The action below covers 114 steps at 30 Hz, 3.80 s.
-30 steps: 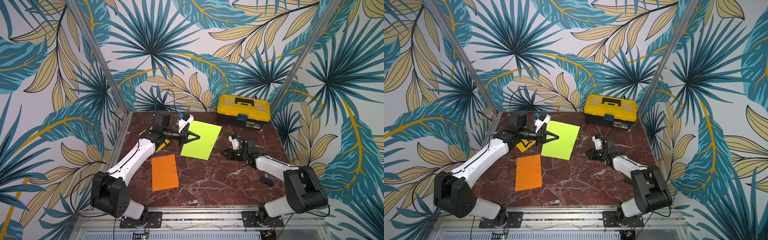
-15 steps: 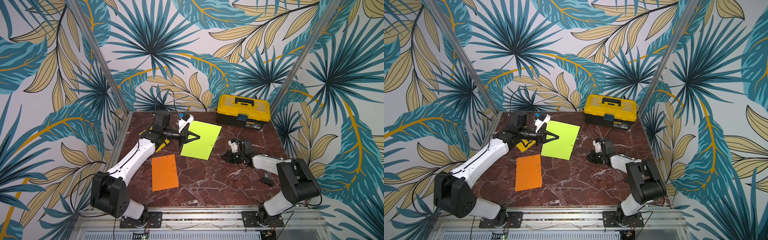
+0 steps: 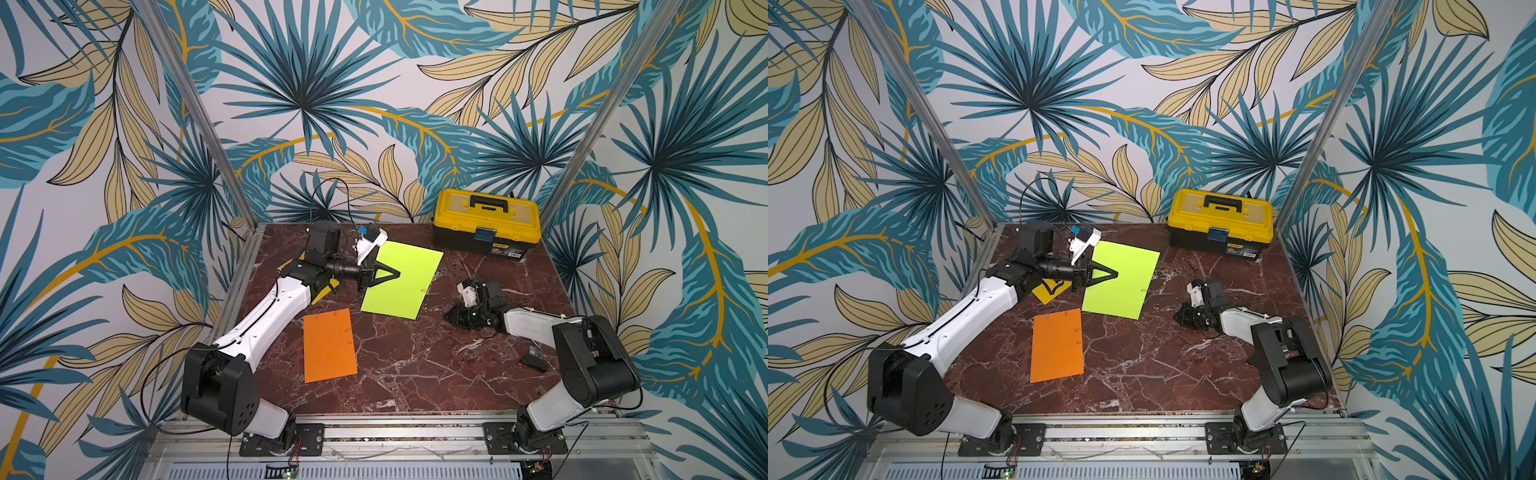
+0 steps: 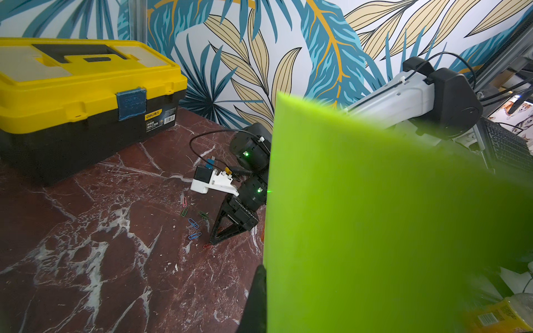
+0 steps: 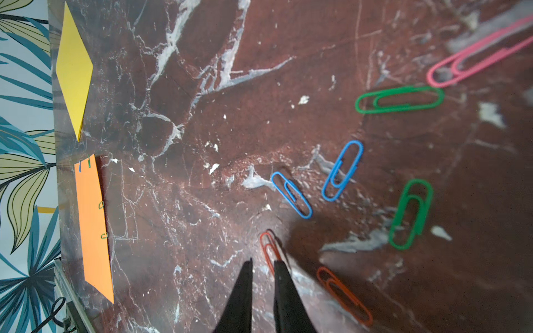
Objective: Unclip the paperclips from the documents
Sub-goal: Place the paper clip at the center of the board, then adjust the document.
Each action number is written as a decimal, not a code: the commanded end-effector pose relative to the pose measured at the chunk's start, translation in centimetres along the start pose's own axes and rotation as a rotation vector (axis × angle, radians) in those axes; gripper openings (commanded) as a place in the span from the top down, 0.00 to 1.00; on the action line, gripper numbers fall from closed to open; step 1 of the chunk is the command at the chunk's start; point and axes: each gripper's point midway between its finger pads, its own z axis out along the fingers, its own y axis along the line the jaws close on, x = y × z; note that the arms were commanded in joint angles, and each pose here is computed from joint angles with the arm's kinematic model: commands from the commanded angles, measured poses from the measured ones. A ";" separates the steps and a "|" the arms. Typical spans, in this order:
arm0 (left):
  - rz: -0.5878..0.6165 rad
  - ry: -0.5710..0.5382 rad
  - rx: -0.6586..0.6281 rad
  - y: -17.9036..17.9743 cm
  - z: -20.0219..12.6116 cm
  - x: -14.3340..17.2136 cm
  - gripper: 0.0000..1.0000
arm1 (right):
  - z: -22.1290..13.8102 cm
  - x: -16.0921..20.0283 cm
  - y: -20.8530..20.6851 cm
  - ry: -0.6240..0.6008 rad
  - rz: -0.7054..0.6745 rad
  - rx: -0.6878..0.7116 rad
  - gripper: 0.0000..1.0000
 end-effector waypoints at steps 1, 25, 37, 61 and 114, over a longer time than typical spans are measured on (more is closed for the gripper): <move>0.019 -0.015 -0.011 -0.3 -0.5 -0.4 1.00 | -1.5 -1.1 0.9 -0.038 -0.055 -0.001 0.80; 0.009 -0.012 0.020 -0.5 -0.1 -0.2 1.00 | -17.7 -3.0 17.9 -0.483 -0.598 -0.680 0.42; 0.006 -0.009 0.027 -0.6 0.1 -0.1 1.00 | -17.5 -4.6 21.5 -0.476 -0.634 -0.786 0.41; 0.005 -0.007 0.033 -0.7 0.2 -0.1 1.00 | -16.8 -4.5 24.2 -0.457 -0.640 -0.872 0.71; -0.019 -0.020 0.031 -0.5 0.1 -0.5 0.76 | -20.2 -5.3 23.7 -0.569 -0.668 -0.757 1.00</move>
